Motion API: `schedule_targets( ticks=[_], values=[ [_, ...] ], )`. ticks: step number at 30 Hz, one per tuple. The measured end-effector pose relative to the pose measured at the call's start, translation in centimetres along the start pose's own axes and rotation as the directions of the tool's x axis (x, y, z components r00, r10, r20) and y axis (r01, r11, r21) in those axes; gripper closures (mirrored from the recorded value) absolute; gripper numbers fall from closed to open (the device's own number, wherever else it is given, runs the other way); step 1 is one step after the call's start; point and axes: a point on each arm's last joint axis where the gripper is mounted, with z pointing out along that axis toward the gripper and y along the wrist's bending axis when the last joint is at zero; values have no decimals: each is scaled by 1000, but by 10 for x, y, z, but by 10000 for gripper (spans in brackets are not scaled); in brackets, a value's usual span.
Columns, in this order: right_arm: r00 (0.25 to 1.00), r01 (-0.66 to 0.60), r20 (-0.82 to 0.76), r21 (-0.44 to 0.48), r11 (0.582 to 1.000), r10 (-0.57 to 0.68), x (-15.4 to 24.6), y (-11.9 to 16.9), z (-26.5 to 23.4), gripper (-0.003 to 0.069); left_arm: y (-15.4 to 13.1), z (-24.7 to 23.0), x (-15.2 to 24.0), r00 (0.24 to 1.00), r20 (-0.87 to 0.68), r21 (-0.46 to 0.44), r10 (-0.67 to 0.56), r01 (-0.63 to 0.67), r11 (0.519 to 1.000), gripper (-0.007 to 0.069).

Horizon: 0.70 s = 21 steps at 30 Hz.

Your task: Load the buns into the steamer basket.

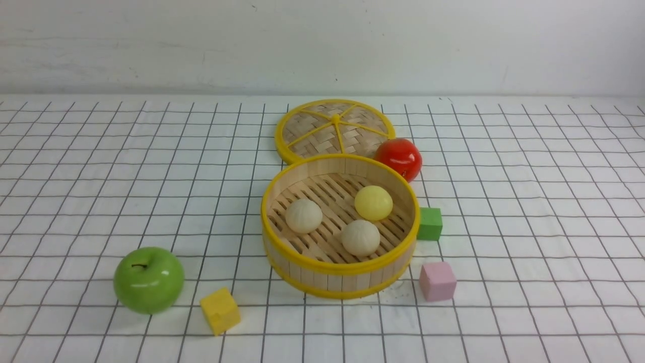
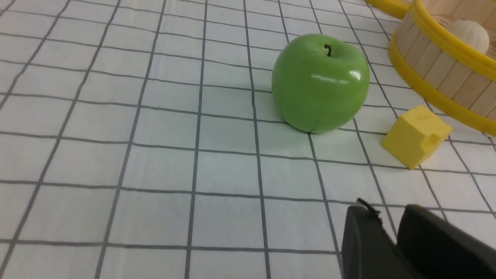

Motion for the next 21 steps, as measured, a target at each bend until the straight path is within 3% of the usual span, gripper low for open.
schedule_targets(
  ticks=[5,21],
  values=[
    [998,1,-59,5,1000,-1,21,-1,8,645,0,0,0,1000,0,0,0,0,1000,486],
    [999,0,-35,3,1000,0,21,-1,9,624,0,0,0,1000,1,0,0,0,1000,470]
  ],
)
